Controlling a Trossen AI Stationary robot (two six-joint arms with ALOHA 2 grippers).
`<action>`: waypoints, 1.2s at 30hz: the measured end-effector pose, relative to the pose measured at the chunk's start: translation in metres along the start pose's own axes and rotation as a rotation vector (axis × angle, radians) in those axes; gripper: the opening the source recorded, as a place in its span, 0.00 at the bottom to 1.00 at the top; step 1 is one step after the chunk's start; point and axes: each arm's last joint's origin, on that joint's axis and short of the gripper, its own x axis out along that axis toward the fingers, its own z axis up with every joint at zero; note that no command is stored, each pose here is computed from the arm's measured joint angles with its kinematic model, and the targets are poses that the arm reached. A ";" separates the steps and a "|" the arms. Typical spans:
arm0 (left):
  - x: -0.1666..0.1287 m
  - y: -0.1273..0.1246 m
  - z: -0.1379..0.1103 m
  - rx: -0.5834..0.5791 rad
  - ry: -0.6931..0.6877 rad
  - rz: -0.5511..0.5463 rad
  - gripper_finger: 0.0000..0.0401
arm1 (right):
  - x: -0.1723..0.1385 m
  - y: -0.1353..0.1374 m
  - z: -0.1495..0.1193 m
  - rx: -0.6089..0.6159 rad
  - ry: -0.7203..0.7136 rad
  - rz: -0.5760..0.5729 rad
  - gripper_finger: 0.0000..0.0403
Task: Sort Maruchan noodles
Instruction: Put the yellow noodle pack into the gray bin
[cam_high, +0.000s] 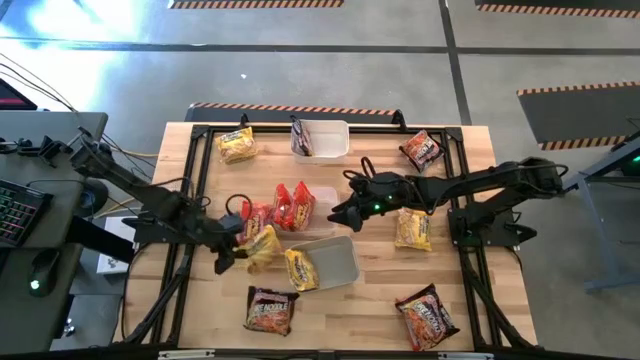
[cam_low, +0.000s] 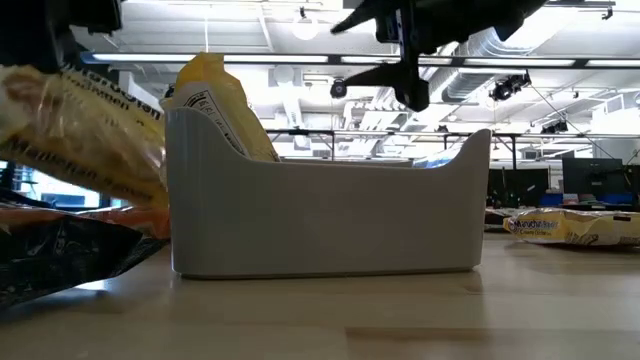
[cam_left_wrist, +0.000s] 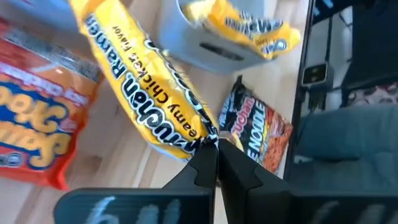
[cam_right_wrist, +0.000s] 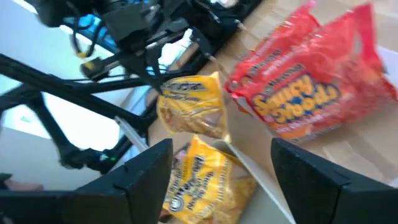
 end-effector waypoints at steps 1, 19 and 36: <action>-0.004 0.000 0.001 0.002 -0.014 0.002 0.00 | 0.000 0.002 0.000 -0.004 -0.009 0.014 0.66; -0.095 -0.053 0.064 0.157 -0.590 0.013 0.00 | -0.005 0.030 0.017 0.054 -0.221 0.278 0.68; -0.104 -0.074 0.139 0.094 -1.160 -0.014 0.00 | -0.025 0.041 0.049 0.413 -0.598 0.494 0.68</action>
